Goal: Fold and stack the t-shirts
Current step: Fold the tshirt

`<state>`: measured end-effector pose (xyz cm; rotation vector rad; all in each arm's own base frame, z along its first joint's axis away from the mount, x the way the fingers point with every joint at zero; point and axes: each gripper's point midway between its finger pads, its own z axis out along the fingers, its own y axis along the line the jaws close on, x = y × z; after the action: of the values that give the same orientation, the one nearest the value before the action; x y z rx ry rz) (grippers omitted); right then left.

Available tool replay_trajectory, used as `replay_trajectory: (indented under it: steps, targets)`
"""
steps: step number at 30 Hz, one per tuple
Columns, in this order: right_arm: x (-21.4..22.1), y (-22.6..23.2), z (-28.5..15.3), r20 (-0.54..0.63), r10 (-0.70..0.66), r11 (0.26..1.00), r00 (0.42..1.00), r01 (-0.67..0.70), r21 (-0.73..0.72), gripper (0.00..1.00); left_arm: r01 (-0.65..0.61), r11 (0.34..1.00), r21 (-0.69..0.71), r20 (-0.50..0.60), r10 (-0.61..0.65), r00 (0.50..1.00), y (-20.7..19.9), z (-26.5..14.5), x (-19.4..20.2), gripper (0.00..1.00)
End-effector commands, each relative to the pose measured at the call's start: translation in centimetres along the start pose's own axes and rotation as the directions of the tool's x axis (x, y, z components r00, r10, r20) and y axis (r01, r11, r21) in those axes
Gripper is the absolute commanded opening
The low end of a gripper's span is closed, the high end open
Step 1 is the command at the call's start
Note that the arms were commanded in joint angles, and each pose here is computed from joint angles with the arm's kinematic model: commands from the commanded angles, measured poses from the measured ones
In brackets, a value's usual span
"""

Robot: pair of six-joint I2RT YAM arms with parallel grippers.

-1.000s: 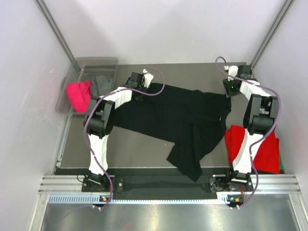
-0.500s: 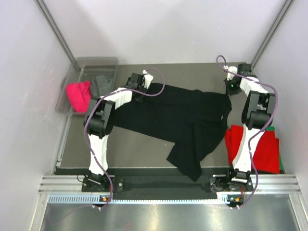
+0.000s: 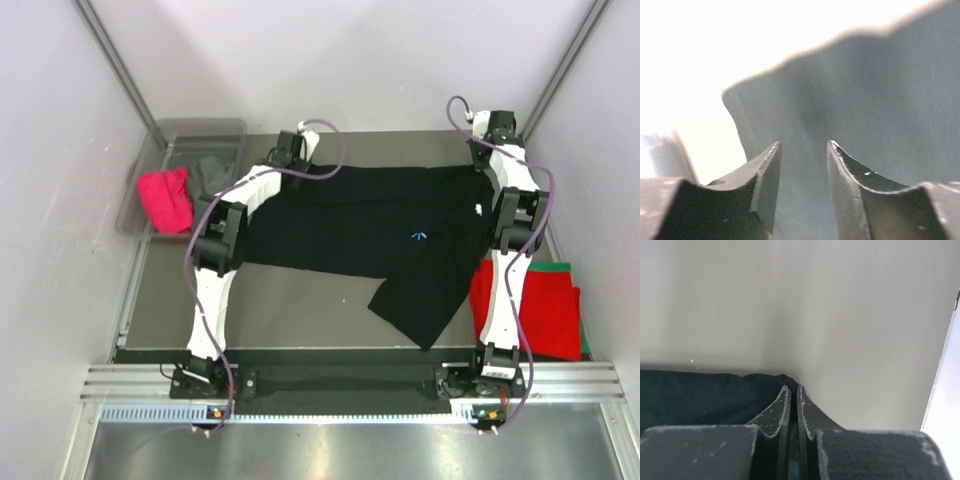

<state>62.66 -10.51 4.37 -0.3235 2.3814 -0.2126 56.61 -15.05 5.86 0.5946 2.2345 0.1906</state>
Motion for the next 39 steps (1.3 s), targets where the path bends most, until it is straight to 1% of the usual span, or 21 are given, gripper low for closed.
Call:
replay_trajectory:
  steps: [1, 2, 3, 4, 5, 6, 7, 10, 11, 12, 13, 14, 16, 17, 20, 22, 23, 27, 32, 36, 39]
  targets:
    - [-2.9, -1.3, 0.1, 0.076, -0.056, 0.993, 0.996, 0.047, 0.111, 0.0, 0.046, 0.99, -0.135, 0.101, -0.033, 0.994, 5.3, 0.9, -6.1, 0.48]
    - [-2.9, -1.2, 0.1, 0.08, -0.055, 0.992, 0.995, 0.046, 0.113, 0.0, 0.03, 0.993, -0.115, 0.028, -0.027, 0.999, 5.0, 3.2, -4.0, 0.48]
    - [-3.1, -1.0, 0.1, 0.087, -0.056, 0.992, 0.995, 0.046, 0.114, 0.0, 0.038, 0.989, -0.144, 0.103, -0.023, 0.994, 6.7, 2.6, -7.6, 0.49]
    - [-3.4, -0.9, 0.1, 0.102, -0.056, 0.993, 0.993, 0.045, 0.113, 0.0, 0.021, 0.988, -0.153, 0.08, -0.009, 0.997, 6.4, 4.4, -6.6, 0.51]
    - [-3.5, -0.9, 0.0, 0.108, -0.059, 0.992, 0.992, 0.047, 0.115, 0.0, 0.012, 0.985, -0.172, 0.093, 0.004, 0.996, 6.9, 4.5, -7.2, 0.52]
    - [-3.7, -0.8, 0.0, 0.113, -0.063, 0.992, 0.992, 0.05, 0.117, 0.0, -0.002, 0.977, -0.215, 0.128, 0.03, 0.991, 7.7, 4.6, -8.2, 0.53]
    - [-3.8, -0.7, 0.0, 0.117, -0.064, 0.992, 0.991, 0.051, 0.117, 0.0, -0.005, 0.972, -0.237, 0.136, 0.038, 0.99, 8.1, 4.9, -8.2, 0.55]
    - [-4.0, -0.2, -0.1, 0.118, -0.064, 0.993, 0.991, 0.052, 0.104, 0.0, -0.012, 0.964, -0.265, 0.141, 0.051, 0.989, 8.8, 5.2, -7.9, 0.58]
    - [-4.1, 0.1, -0.2, 0.118, -0.07, 0.993, 0.991, 0.058, 0.101, 0.0, 0.003, 0.966, -0.26, 0.136, 0.034, 0.99, 9.0, 5.2, -7.7, 0.59]
    - [-4.1, 0.2, -0.3, 0.117, -0.069, 0.994, 0.991, 0.058, 0.098, 0.0, 0.04, 0.969, -0.244, 0.119, -0.011, 0.993, 9.0, 5.2, -6.9, 0.6]
    - [-4.1, 0.3, -0.3, 0.119, -0.069, 0.994, 0.991, 0.059, 0.092, 0.0, 0.069, 0.977, -0.203, 0.128, -0.043, 0.991, 9.3, 4.9, -6.9, 0.61]
    - [-4.2, 0.6, -0.4, 0.12, -0.065, 0.995, 0.991, 0.055, 0.086, 0.0, 0.134, 0.976, -0.172, 0.128, -0.113, 0.985, 9.2, 5.0, -6.3, 0.64]
    - [-4.2, 1.0, -0.8, 0.122, -0.063, 0.996, 0.991, 0.054, 0.074, 0.0, 0.213, 0.971, -0.109, 0.102, -0.202, 0.974, 9.7, 5.1, -5.0, 0.64]
    - [-4.3, 1.3, -0.9, 0.124, -0.062, 0.996, 0.99, 0.054, 0.067, 0.0, 0.28, 0.956, -0.087, 0.094, -0.272, 0.958, 9.7, 5.2, -4.6, 0.64]
    - [-4.0, 2.0, -1.4, 0.117, -0.062, 0.997, 0.991, 0.057, 0.052, 0.0, 0.387, 0.921, -0.049, 0.056, -0.384, 0.922, 10.5, 5.8, -2.6, 0.6]
    - [-3.7, 2.2, -1.7, 0.109, -0.072, 0.997, 0.992, 0.067, 0.049, 0.0, 0.408, 0.912, -0.041, 0.041, -0.407, 0.913, 11.2, 6.2, -1.6, 0.58]
    - [-3.7, 2.5, -1.8, 0.109, -0.074, 0.997, 0.991, 0.069, 0.045, 0.0, 0.445, 0.895, -0.032, 0.034, -0.444, 0.895, 11.1, 6.4, -1.3, 0.56]
    - [-3.2, 2.7, -1.8, 0.093, -0.083, 0.996, 0.992, 0.08, 0.039, 0.0, 0.455, 0.891, -0.006, 0.018, -0.454, 0.891, 10.9, 6.9, -0.7, 0.5]
    - [-3.1, 2.7, -1.9, 0.088, -0.085, 0.996, 0.993, 0.081, 0.042, 0.0, 0.473, 0.881, 0.015, 0.015, -0.473, 0.881, 10.5, 6.8, -1.0, 0.5]
    - [-3.0, 2.8, -1.9, 0.09, -0.076, 0.997, 0.993, 0.072, 0.039, 0.0, 0.5, 0.866, 0.002, 0.058, -0.499, 0.864, 11.4, 5.7, -2.6, 0.5]
    - [-3.1, 2.8, -2.1, 0.093, -0.07, 0.997, 0.993, 0.067, 0.036, 0.0, 0.513, 0.858, 0.005, 0.108, -0.51, 0.853, 12.3, 4.3, -4.5, 0.5]
